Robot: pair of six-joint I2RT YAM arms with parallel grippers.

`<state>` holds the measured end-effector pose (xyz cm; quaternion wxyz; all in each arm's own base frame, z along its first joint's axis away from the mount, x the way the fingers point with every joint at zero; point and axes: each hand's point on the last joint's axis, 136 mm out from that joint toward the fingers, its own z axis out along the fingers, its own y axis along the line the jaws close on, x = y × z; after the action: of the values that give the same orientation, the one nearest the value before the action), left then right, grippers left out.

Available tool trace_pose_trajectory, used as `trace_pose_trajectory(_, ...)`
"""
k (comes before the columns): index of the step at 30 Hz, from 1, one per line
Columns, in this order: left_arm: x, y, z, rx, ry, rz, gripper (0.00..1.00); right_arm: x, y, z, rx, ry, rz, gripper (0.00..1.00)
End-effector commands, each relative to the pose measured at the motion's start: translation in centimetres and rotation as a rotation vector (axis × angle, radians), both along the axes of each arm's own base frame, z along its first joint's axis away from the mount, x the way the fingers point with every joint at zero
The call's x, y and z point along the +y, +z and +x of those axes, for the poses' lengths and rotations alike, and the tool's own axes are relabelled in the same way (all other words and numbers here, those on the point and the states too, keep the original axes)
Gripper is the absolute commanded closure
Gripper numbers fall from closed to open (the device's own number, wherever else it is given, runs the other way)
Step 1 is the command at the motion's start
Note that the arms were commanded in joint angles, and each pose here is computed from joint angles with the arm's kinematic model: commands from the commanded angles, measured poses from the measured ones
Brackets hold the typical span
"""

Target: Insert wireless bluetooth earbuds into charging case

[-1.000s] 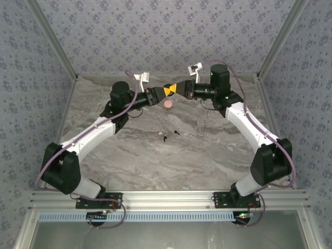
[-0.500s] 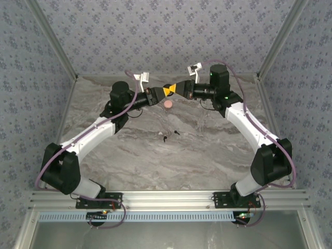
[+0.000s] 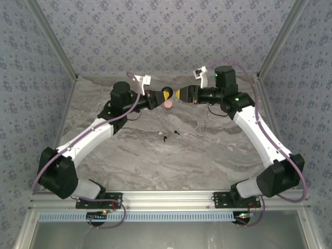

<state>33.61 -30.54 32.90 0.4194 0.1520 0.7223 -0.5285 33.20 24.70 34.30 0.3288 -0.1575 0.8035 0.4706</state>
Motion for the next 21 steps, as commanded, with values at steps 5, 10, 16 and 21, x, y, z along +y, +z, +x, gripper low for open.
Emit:
trace_pose_trajectory(5,0.2,2.4,-1.9,-0.337,-0.052,0.032,0.75,-2.1,1.1,-2.3,-0.083,0.01,-0.108,0.48)
trace_pose_trajectory(10,-0.3,2.2,-3.3,-0.442,-0.1,0.071,0.76,-1.7,1.1,-3.6,-0.084,0.072,-0.121,0.48)
trace_pose_trajectory(16,-0.8,2.2,-4.7,-0.523,-0.151,0.061,0.78,-0.7,1.3,-4.5,-0.111,0.122,-0.141,0.47)
trace_pose_trajectory(21,-1.3,2.3,-5.9,-0.567,-0.193,0.044,0.79,-0.2,0.7,-4.4,-0.103,0.134,-0.168,0.47)
